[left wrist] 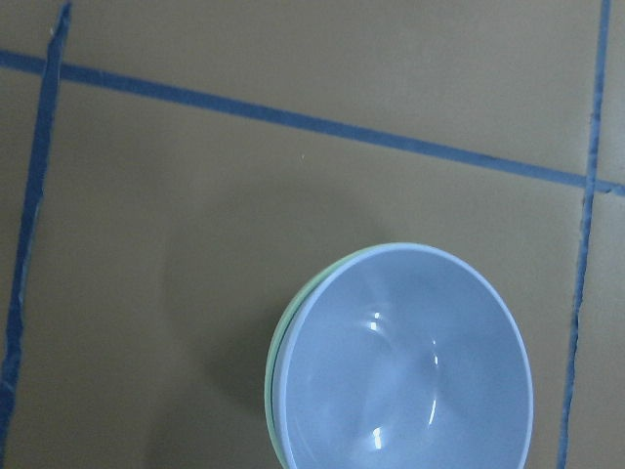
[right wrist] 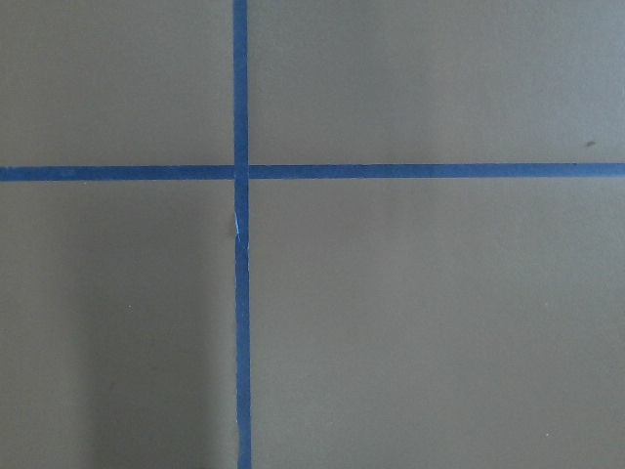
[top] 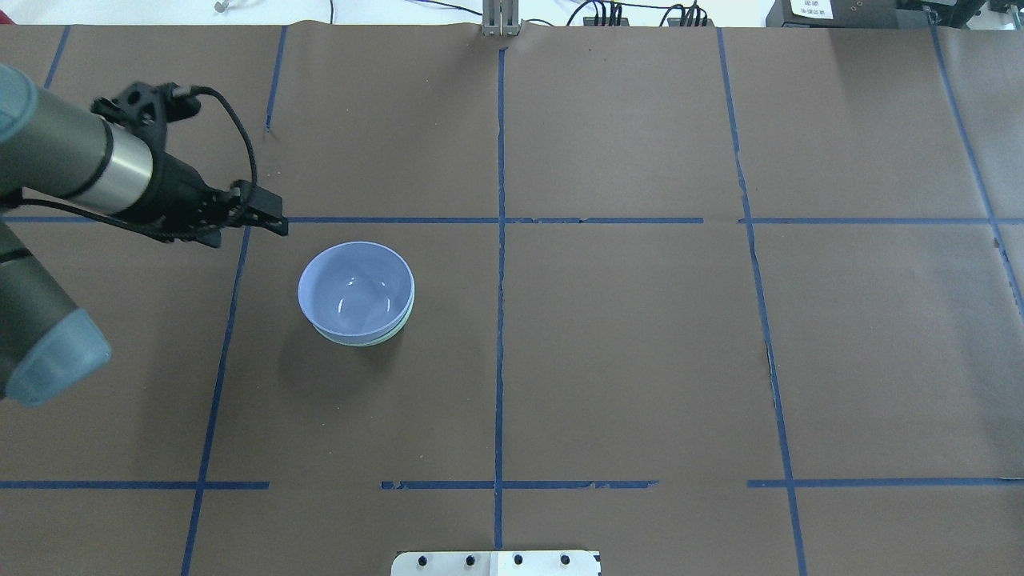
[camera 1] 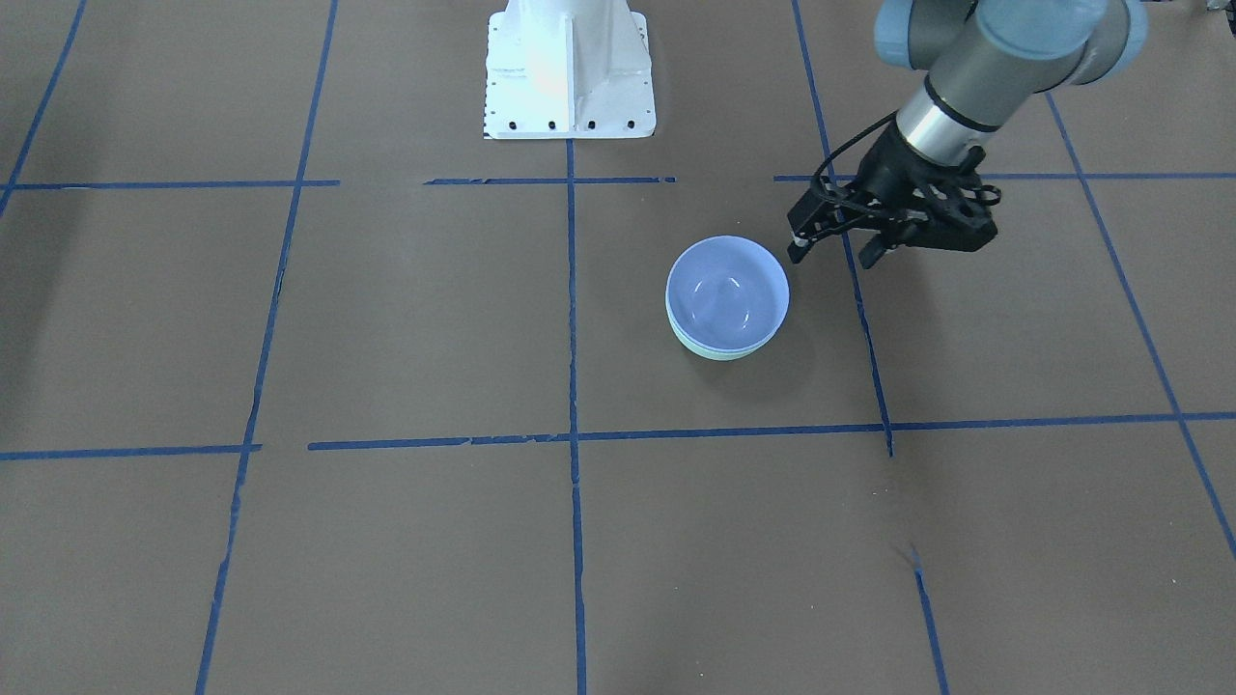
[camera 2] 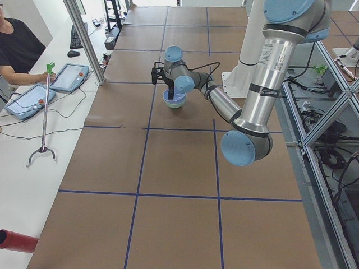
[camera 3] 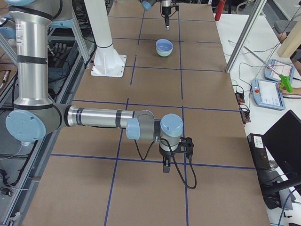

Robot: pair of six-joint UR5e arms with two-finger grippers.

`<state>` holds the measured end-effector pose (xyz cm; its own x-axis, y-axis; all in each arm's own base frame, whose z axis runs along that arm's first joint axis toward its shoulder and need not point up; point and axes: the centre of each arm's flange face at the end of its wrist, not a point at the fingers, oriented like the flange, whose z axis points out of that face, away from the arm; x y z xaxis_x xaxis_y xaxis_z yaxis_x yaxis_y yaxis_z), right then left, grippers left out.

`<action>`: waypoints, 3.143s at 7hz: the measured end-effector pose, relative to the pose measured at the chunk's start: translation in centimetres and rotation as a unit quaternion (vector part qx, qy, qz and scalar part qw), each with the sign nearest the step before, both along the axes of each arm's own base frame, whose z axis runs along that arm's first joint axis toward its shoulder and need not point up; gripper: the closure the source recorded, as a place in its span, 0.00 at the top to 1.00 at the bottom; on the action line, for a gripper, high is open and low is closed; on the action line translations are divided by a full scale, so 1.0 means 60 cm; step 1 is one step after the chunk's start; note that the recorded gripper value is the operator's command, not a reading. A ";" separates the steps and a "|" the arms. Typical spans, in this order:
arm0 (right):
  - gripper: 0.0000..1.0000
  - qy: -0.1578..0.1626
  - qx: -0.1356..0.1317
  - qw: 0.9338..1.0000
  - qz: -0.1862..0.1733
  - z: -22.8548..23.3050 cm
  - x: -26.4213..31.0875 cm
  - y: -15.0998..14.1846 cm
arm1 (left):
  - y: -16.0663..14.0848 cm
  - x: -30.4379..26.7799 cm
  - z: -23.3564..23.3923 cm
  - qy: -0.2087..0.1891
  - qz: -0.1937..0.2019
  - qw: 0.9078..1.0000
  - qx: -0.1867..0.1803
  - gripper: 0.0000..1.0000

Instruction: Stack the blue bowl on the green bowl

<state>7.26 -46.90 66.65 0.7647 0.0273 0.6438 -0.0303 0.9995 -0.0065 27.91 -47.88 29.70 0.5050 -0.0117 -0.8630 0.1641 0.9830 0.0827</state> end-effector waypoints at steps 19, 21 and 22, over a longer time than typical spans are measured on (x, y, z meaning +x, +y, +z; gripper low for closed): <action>1.00 0.000 0.000 1.000 0.000 0.000 0.000 0.000 | -0.001 -0.600 0.614 -0.134 0.071 0.988 -0.027 1.00; 1.00 0.000 0.000 1.000 0.000 0.000 0.000 0.000 | -0.003 -0.600 0.613 -0.134 0.071 0.988 -0.026 1.00; 1.00 0.000 0.000 1.000 0.000 0.000 0.000 0.000 | -0.003 -0.599 0.613 -0.134 0.071 0.988 -0.026 1.00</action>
<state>7.26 -46.90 66.64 0.7647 0.0273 0.6438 -0.0303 0.9995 -0.0065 -8.06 -48.08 66.47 0.7148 0.0355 -0.6984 0.0032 0.9985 0.0539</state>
